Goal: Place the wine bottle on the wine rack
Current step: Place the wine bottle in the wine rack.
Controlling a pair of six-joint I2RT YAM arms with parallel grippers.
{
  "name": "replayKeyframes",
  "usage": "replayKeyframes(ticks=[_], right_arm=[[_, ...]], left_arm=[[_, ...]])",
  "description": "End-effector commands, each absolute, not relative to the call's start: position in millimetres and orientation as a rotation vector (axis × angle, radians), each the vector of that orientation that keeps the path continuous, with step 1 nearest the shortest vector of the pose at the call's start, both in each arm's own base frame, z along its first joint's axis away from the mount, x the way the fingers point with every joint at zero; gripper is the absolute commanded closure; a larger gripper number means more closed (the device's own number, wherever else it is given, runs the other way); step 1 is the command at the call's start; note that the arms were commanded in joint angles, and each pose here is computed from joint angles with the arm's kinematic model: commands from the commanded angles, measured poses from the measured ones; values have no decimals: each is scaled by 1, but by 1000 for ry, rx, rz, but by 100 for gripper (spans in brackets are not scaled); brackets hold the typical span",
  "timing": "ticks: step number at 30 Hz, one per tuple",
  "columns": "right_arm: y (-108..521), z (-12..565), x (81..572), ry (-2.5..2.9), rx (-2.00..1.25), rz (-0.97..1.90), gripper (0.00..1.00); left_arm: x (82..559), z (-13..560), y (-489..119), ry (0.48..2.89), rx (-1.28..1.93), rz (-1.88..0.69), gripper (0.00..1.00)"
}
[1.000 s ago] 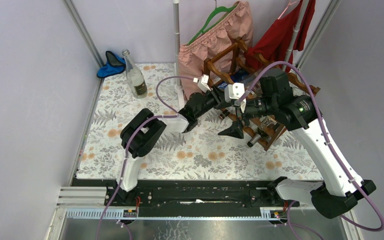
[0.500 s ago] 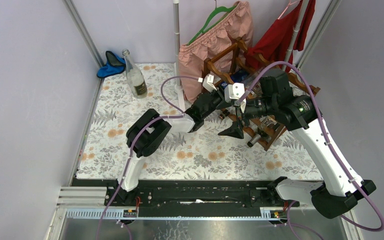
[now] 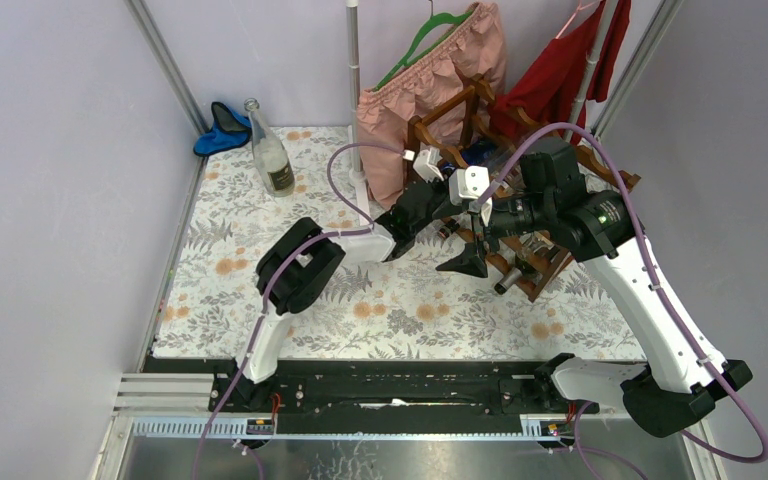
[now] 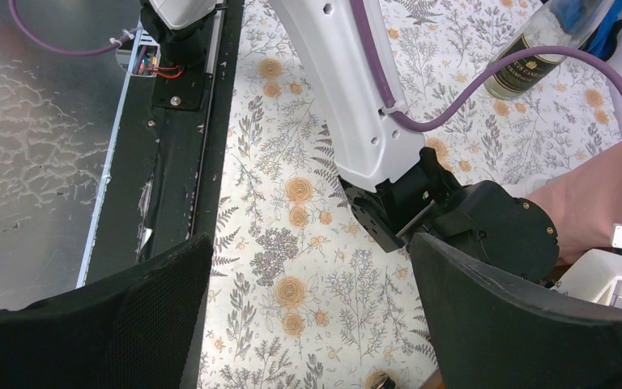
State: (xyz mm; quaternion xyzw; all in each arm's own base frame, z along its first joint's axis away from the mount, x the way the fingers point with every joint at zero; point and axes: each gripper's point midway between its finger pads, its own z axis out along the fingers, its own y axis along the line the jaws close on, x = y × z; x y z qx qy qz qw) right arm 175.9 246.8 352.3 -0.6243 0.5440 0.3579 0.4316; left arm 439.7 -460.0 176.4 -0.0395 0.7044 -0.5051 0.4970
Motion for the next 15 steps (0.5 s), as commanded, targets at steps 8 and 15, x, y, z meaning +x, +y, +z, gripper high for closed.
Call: replayKeyframes(ticks=[8, 15], right_arm=[[243, 362, 169, 1310, -1552, 887, 0], [242, 362, 169, 1308, -1550, 884, 0]], left_arm=[[447, 207, -465, 1608, 24, -1097, 90], [447, 206, -463, 1597, 96, -1007, 87]])
